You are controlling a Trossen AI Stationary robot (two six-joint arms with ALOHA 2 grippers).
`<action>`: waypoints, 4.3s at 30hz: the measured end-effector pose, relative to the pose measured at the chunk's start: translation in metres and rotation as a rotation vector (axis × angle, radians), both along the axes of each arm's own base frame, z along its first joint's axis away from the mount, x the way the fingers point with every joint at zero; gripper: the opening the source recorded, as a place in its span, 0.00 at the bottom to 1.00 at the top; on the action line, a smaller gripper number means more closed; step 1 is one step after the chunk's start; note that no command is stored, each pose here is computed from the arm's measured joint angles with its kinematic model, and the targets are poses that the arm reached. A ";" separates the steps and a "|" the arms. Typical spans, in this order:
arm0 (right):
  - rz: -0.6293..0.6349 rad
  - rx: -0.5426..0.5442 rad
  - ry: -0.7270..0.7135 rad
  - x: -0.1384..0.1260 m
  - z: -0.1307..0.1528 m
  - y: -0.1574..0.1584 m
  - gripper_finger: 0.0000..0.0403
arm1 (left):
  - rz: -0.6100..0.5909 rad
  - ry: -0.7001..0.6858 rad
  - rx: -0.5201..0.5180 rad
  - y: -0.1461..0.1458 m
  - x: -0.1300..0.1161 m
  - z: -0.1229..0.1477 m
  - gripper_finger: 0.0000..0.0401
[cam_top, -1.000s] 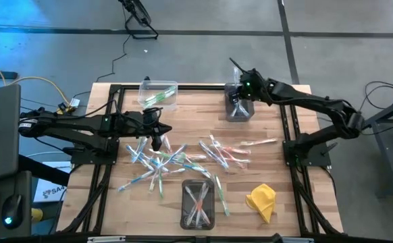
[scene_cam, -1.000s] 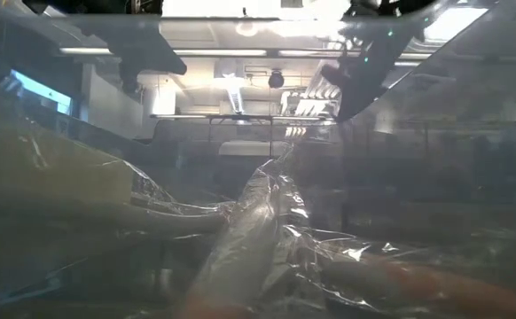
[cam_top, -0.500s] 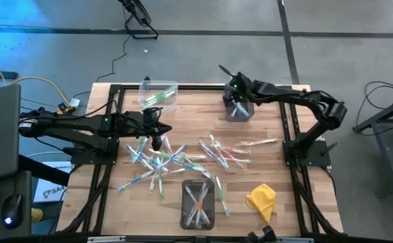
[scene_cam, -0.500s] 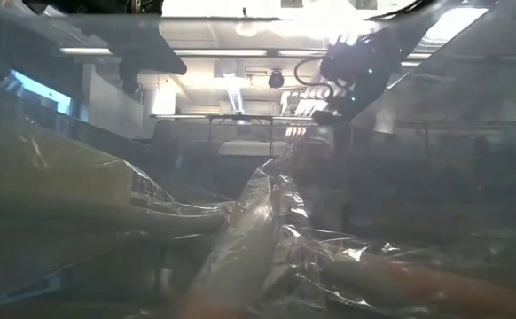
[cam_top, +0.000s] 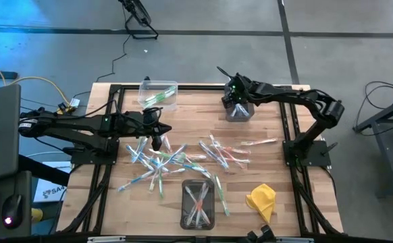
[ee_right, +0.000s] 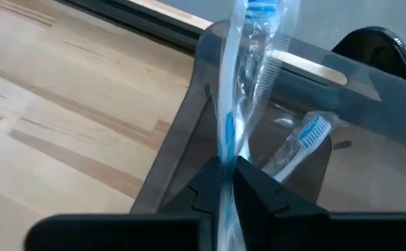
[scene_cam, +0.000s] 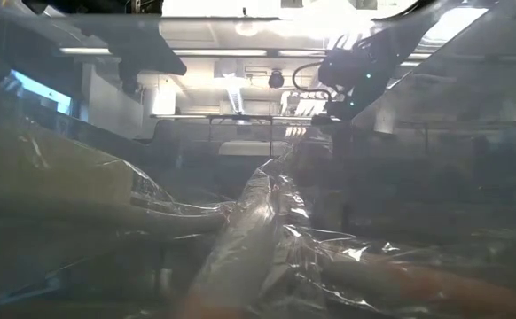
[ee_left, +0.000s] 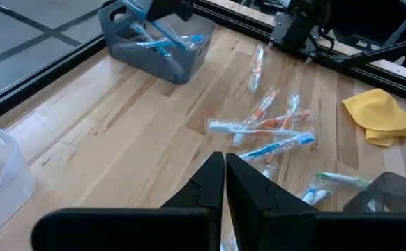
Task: Pick & Place Toothbrushes
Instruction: Put the blue toothbrush into the top black bin, then put the green toothbrush into the transparent bin
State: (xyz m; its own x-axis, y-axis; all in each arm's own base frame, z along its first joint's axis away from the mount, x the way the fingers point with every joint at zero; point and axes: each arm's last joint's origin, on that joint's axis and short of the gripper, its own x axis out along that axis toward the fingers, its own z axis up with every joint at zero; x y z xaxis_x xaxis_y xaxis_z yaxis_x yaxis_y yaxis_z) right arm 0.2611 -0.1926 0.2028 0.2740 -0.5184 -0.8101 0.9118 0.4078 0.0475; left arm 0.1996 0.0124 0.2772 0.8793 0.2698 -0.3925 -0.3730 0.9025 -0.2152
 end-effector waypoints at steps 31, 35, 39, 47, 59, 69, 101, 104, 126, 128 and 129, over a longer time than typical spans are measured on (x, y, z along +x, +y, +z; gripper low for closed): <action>0.236 0.193 -0.339 -0.012 0.058 0.036 0.26 | -0.001 0.000 -0.001 0.000 0.000 0.000 0.03; 0.330 0.252 -0.392 -0.009 0.065 0.048 0.25 | -0.001 -0.001 -0.001 0.000 0.000 0.000 0.03; 0.388 0.311 -0.424 -0.003 0.068 0.063 0.24 | -0.001 -0.001 -0.001 0.000 0.000 0.000 0.03; 0.453 0.414 -0.440 0.010 0.068 0.094 0.23 | -0.001 -0.001 -0.001 0.000 0.000 0.000 0.03; 0.533 0.478 -0.413 0.025 0.068 0.151 0.23 | -0.001 -0.001 -0.001 0.000 0.000 0.000 0.03; 0.521 0.546 -0.392 0.028 0.067 0.212 0.23 | -0.001 -0.001 -0.001 0.000 0.000 0.000 0.03; 0.296 0.470 -0.637 0.014 0.059 0.344 0.02 | -0.006 0.018 -0.003 0.000 -0.001 -0.002 0.03; 0.312 0.472 -0.649 0.014 0.063 0.346 0.01 | -0.006 0.038 -0.004 0.000 -0.002 -0.003 0.03; 0.203 0.681 -0.239 0.040 0.025 0.378 0.01 | -0.005 0.109 -0.006 0.000 -0.005 -0.009 0.03; 0.182 0.694 -0.214 0.042 0.017 0.382 0.01 | -0.005 0.108 -0.006 0.000 -0.005 -0.009 0.03; 0.174 0.697 -0.209 0.044 0.012 0.384 0.01 | -0.005 0.108 -0.006 0.000 -0.005 -0.009 0.03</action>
